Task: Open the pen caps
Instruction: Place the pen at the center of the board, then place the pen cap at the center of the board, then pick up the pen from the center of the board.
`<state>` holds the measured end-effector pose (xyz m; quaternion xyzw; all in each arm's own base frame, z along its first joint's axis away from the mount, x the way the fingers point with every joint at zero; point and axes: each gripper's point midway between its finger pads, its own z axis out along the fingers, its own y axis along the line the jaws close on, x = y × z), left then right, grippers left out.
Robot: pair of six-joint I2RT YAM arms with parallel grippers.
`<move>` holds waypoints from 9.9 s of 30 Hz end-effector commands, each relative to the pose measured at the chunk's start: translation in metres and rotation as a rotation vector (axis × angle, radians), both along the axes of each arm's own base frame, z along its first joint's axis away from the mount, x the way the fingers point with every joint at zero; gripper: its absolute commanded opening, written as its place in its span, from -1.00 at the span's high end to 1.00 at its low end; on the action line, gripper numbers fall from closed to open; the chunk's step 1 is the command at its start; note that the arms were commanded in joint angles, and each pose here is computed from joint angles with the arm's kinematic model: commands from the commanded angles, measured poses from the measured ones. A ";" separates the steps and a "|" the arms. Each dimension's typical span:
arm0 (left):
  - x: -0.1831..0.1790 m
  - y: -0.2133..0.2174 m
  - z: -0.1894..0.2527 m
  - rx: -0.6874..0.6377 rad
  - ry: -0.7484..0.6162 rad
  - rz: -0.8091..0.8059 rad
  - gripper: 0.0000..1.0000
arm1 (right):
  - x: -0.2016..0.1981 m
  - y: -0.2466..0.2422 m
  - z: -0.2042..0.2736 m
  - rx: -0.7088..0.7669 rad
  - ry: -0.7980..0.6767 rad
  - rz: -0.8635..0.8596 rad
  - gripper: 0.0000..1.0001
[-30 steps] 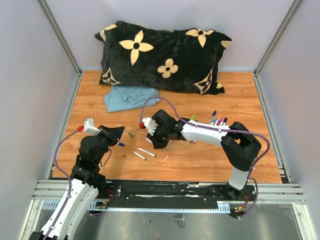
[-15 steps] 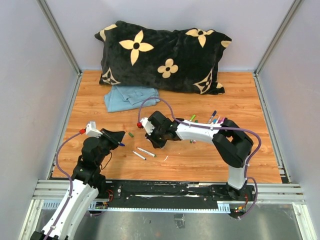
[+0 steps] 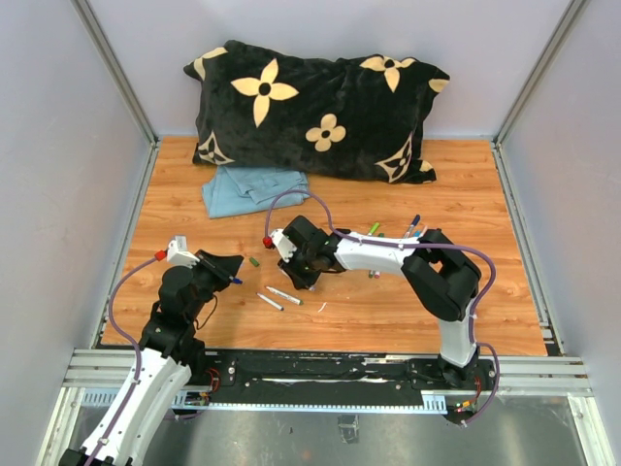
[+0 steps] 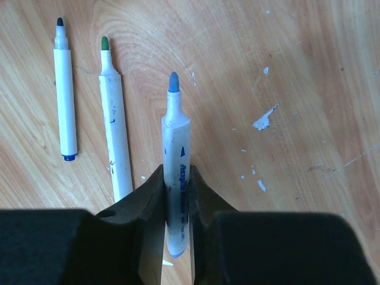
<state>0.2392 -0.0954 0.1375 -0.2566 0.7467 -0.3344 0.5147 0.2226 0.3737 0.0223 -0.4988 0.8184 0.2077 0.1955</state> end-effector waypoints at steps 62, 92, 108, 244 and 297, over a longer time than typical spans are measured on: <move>0.029 -0.064 -0.024 -0.072 0.172 -0.041 1.00 | 0.033 -0.112 0.188 0.492 -0.111 0.173 -0.16; 0.083 -0.059 -0.085 0.144 0.448 0.192 0.99 | 0.032 -0.113 0.187 0.505 -0.098 0.173 -0.19; 0.063 -0.043 -0.121 0.239 0.606 0.249 0.92 | 0.032 -0.113 0.188 0.509 -0.094 0.173 -0.23; 0.097 -0.301 -0.098 0.676 0.172 -0.894 0.28 | 0.088 -0.205 0.193 0.542 -0.159 -0.197 -0.41; 0.056 -0.183 -0.125 0.933 0.332 -0.636 0.55 | 0.083 -0.202 0.199 0.578 -0.137 -0.186 -0.41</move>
